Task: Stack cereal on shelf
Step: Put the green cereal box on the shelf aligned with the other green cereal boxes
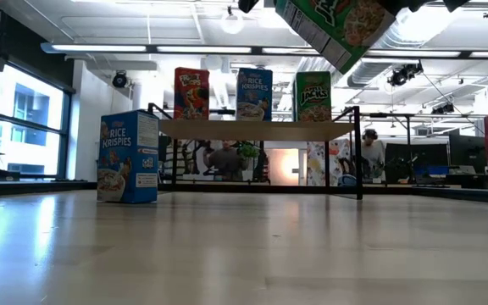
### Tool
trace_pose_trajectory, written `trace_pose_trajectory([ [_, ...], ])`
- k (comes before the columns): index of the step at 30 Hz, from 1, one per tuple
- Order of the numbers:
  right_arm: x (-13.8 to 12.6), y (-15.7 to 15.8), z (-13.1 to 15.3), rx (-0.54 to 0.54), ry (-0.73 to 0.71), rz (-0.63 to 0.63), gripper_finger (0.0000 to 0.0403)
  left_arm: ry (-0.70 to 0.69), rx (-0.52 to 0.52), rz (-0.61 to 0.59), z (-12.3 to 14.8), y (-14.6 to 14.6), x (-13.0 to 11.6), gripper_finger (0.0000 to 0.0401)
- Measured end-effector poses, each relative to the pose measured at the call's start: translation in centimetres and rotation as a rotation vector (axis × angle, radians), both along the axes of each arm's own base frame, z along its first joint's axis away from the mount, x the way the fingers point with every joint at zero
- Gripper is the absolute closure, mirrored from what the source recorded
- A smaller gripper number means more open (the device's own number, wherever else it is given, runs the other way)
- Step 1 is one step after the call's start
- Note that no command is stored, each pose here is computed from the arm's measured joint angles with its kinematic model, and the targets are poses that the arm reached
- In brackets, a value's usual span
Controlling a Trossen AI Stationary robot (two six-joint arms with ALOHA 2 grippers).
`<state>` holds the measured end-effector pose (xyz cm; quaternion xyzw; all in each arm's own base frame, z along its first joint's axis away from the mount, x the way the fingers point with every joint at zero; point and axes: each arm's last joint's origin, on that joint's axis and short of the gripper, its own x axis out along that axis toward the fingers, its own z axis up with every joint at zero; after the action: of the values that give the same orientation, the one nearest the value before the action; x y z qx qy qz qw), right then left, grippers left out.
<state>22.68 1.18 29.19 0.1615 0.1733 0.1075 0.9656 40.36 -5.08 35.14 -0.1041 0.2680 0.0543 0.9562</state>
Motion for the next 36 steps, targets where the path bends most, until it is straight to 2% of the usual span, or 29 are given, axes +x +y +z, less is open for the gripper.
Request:
trace_pose_trajectory([
  [3,-0.01,0.02,0.01,-0.002,-0.002,0.010,0.0222,0.000,-0.001,0.000,0.00,0.00,0.00,0.0279],
  [6,-0.01,0.04,0.02,0.000,-0.003,0.014,0.0232,-0.002,-0.009,0.004,0.01,0.00,0.01,0.0279],
  [11,-0.02,0.04,0.04,0.004,-0.003,0.016,0.0229,-0.008,-0.042,0.023,0.05,-0.01,0.03,0.0279],
  [22,-0.02,0.04,0.04,0.017,0.001,0.009,0.0226,-0.010,-0.036,0.019,0.06,-0.01,0.04,0.0274],
  [36,-0.01,0.01,0.04,0.019,0.002,-0.001,0.0226,-0.020,-0.073,0.025,0.16,0.70,0.19,0.0168],
])
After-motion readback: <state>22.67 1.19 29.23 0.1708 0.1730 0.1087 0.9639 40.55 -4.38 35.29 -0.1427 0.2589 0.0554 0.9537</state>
